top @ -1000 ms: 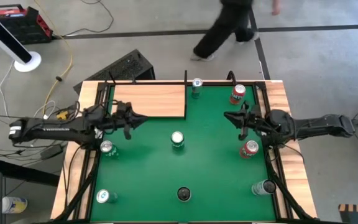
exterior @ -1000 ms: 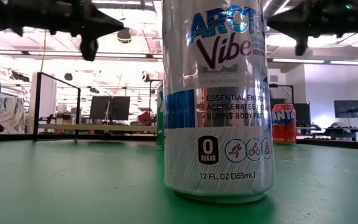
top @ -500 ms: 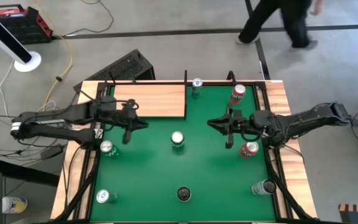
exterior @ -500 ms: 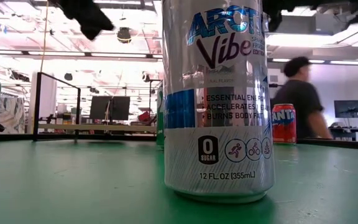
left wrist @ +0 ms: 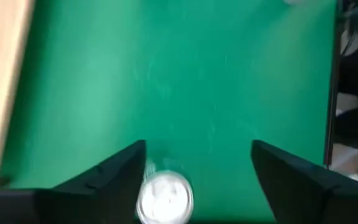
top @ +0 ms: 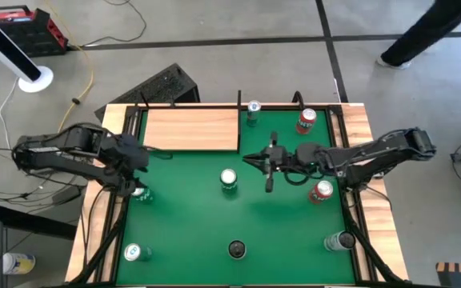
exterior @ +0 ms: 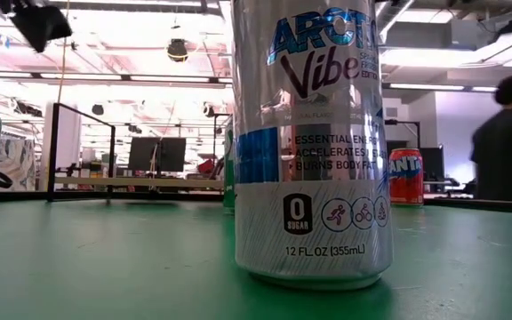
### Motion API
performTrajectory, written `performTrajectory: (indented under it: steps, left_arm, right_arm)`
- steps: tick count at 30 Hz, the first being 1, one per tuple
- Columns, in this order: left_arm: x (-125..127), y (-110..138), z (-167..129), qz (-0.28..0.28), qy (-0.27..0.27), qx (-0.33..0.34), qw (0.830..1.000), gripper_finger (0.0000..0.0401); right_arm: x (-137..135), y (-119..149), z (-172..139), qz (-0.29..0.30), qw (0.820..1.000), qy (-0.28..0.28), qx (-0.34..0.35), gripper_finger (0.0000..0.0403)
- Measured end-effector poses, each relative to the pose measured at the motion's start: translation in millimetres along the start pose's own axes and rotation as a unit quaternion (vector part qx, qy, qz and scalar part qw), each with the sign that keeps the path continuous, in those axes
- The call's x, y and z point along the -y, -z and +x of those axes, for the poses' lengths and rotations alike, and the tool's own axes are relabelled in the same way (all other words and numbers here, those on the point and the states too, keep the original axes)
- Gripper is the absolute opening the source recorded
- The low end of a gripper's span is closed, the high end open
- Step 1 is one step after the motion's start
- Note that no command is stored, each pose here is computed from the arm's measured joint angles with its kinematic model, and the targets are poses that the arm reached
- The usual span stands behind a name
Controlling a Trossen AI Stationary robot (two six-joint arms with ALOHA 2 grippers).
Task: Place canned beverage on shelf
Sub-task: Put the left green soda can on the shelf
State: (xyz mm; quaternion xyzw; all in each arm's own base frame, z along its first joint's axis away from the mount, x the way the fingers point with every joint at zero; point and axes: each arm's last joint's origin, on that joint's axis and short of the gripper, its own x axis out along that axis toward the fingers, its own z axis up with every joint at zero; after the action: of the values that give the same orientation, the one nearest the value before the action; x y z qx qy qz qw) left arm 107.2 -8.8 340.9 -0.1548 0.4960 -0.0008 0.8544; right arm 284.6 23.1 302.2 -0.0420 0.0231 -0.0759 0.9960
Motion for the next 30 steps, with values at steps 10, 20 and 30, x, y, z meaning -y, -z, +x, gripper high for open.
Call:
performTrajectory:
  steps: [10,20,30]
  left_arm:
    - [1.9,11.5,19.2,0.004,-0.013,-0.085,0.996,0.0334]
    - [-5.4,27.9,51.9,-0.002,-0.053,-0.137,0.989,0.0334]
    - [-10.3,34.4,71.3,-0.007,-0.067,-0.147,0.987,0.0334]
  right_arm:
    - [-1.8,11.8,23.3,-0.012,0.999,0.006,-0.029,0.0063]
    - [-3.8,11.5,22.3,-0.013,0.999,0.002,-0.03,0.0063]
    - [-3.4,13.7,22.3,-0.016,0.999,0.002,-0.041,0.0063]
